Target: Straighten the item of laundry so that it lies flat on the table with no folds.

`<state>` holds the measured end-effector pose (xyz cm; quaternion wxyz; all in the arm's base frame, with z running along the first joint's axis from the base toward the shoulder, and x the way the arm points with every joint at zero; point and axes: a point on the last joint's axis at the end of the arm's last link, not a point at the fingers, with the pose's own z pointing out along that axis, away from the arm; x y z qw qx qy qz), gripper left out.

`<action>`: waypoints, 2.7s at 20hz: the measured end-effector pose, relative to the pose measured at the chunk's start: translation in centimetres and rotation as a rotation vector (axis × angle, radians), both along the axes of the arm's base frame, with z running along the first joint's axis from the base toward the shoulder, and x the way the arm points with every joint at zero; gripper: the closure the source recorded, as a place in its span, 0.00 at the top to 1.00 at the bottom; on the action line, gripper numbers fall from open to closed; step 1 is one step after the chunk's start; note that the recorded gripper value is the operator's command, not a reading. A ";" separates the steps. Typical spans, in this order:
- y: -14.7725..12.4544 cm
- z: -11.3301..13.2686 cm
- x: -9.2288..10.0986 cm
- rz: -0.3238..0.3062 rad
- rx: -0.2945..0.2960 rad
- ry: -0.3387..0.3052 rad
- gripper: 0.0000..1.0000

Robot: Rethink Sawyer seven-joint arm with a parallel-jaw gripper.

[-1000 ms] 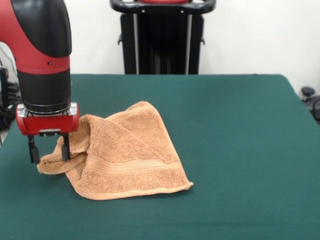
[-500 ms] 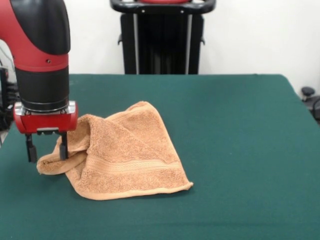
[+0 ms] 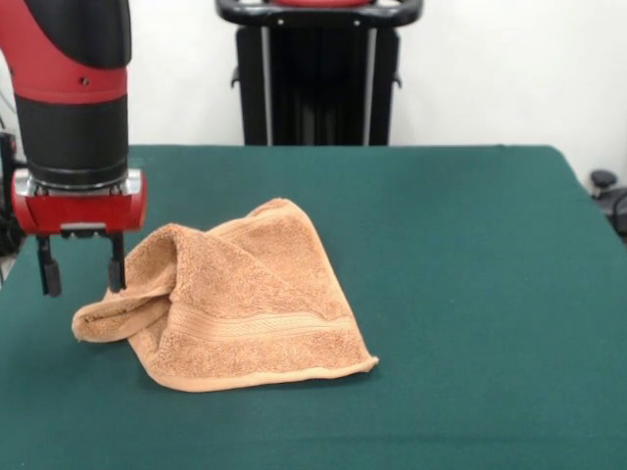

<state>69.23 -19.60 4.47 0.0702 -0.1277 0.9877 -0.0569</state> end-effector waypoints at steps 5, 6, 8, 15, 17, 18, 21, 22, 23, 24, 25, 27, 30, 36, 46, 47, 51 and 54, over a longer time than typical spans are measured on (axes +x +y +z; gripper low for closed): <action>0.6 1.4 0.6 0.005 -0.007 0.004 1.00; 0.6 1.5 0.7 0.006 -0.008 0.002 1.00; 0.4 1.5 1.0 0.003 -0.010 -0.002 1.00; -0.5 0.3 2.1 -0.014 -0.009 -0.015 1.00; -0.8 -0.3 2.4 -0.019 -0.007 -0.017 1.00; -0.9 -0.5 2.4 -0.021 -0.006 -0.017 1.00; -1.0 -1.2 2.5 -0.026 -0.001 -0.014 1.00; -1.1 -1.4 2.5 -0.027 0.000 -0.013 1.00; -1.0 -2.0 2.4 -0.029 0.005 -0.007 1.00; -0.9 -2.4 2.2 -0.029 0.009 -0.002 1.00; -0.9 -2.6 2.1 -0.029 0.011 0.001 1.00; -0.7 -3.1 1.9 -0.029 0.017 0.008 1.00; -0.3 -4.4 1.4 -0.029 0.029 0.024 1.00; 0.4 -6.2 0.7 -0.027 0.048 0.036 1.00; 0.8 -6.7 0.2 -0.023 0.054 0.028 1.00; 0.7 -6.7 0.1 -0.024 0.054 0.029 1.00; 0.6 -6.7 0.0 -0.026 0.055 0.030 1.00; 0.8 -6.5 -0.4 -0.023 0.057 0.036 1.00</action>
